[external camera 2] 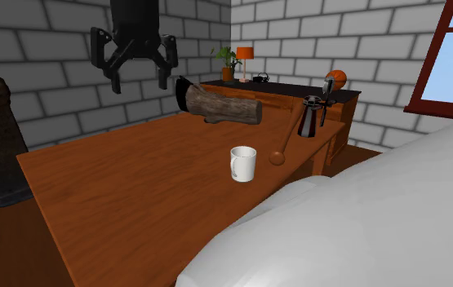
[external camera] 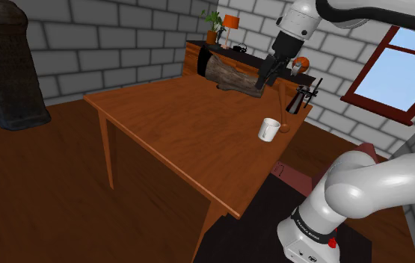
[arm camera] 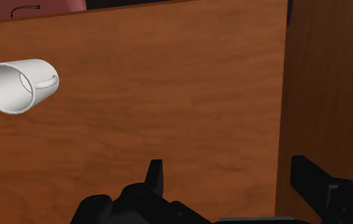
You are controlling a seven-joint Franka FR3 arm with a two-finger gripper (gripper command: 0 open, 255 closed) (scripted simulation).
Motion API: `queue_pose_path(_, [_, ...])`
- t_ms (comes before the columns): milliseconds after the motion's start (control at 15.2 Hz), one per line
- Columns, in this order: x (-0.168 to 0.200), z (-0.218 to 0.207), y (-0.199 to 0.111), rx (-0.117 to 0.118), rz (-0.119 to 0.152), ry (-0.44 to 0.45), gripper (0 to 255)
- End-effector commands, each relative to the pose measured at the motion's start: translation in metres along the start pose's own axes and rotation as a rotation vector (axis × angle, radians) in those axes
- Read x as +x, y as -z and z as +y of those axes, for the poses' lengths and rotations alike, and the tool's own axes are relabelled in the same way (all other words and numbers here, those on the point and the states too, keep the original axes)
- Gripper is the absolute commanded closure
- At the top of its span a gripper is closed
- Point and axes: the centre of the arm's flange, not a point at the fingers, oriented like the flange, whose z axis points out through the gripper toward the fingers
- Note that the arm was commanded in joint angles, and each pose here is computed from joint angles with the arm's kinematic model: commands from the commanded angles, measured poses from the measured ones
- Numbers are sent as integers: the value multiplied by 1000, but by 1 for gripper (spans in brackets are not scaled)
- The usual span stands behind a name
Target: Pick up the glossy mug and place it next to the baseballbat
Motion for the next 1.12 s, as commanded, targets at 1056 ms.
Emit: queue_pose_path(1056, [-16, 182, -108, 16, -50, 91, 0])
